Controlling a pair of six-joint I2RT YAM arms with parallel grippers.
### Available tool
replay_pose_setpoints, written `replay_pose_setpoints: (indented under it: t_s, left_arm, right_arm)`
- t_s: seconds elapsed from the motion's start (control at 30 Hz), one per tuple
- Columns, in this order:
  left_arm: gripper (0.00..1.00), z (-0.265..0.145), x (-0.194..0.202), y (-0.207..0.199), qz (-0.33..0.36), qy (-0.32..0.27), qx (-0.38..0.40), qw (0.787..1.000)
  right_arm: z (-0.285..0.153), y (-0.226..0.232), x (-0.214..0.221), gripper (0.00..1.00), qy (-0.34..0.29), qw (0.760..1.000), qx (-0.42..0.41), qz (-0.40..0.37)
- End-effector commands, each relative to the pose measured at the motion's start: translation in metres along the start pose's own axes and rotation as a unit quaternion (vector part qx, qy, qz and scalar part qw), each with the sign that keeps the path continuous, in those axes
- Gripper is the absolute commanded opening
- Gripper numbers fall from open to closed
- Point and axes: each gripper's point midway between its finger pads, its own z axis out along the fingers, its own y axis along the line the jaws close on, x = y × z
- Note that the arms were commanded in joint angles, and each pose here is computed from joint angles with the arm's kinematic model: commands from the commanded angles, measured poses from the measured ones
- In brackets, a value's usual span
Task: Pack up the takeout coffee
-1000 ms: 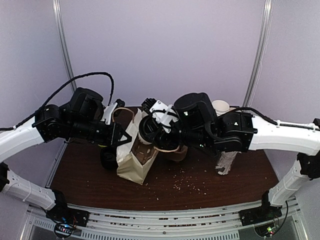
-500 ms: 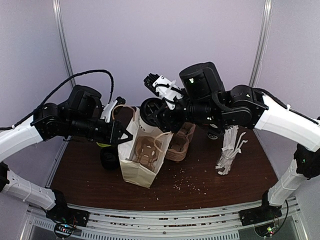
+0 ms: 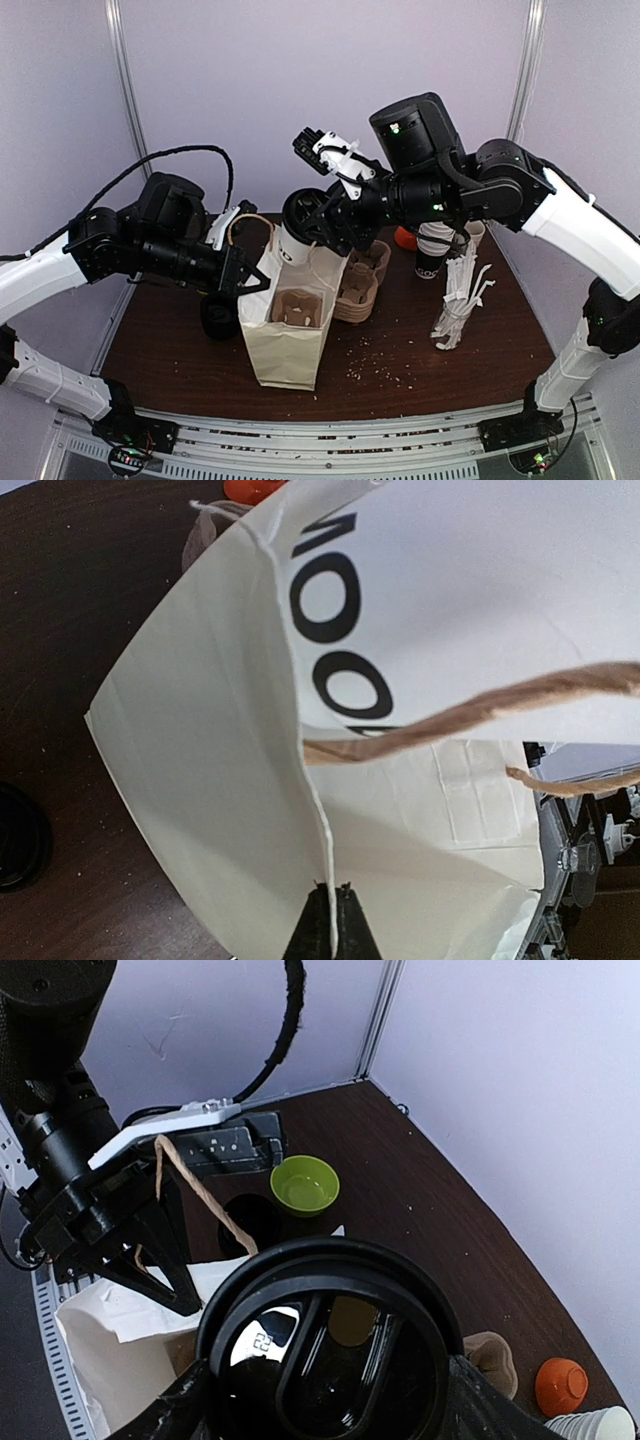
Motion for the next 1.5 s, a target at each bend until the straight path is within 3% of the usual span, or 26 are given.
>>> replay_pose_setpoints:
  t_s: [0.0, 0.4, 0.9, 1.47]
  left_arm:
    - [0.00, -0.008, -0.009, -0.014, 0.018, -0.009, 0.022, 1.000]
    - [0.00, -0.004, -0.011, -0.016, 0.036, -0.007, 0.026, 0.999]
    - [0.00, -0.007, -0.006, -0.012, 0.031, -0.018, 0.029, 0.999]
    - [0.00, 0.000, 0.008, 0.002, 0.030, -0.009, 0.014, 0.999]
  right_arm:
    - [-0.008, 0.002, 0.017, 0.49, 0.031, 0.999, -0.025, -0.002]
    - [0.025, 0.010, 0.054, 0.49, 0.072, 0.996, -0.053, -0.012]
    - [0.089, 0.032, 0.079, 0.48, 0.059, 0.995, -0.082, -0.021]
    - [0.118, 0.049, 0.106, 0.49, 0.070, 0.990, -0.123, 0.013]
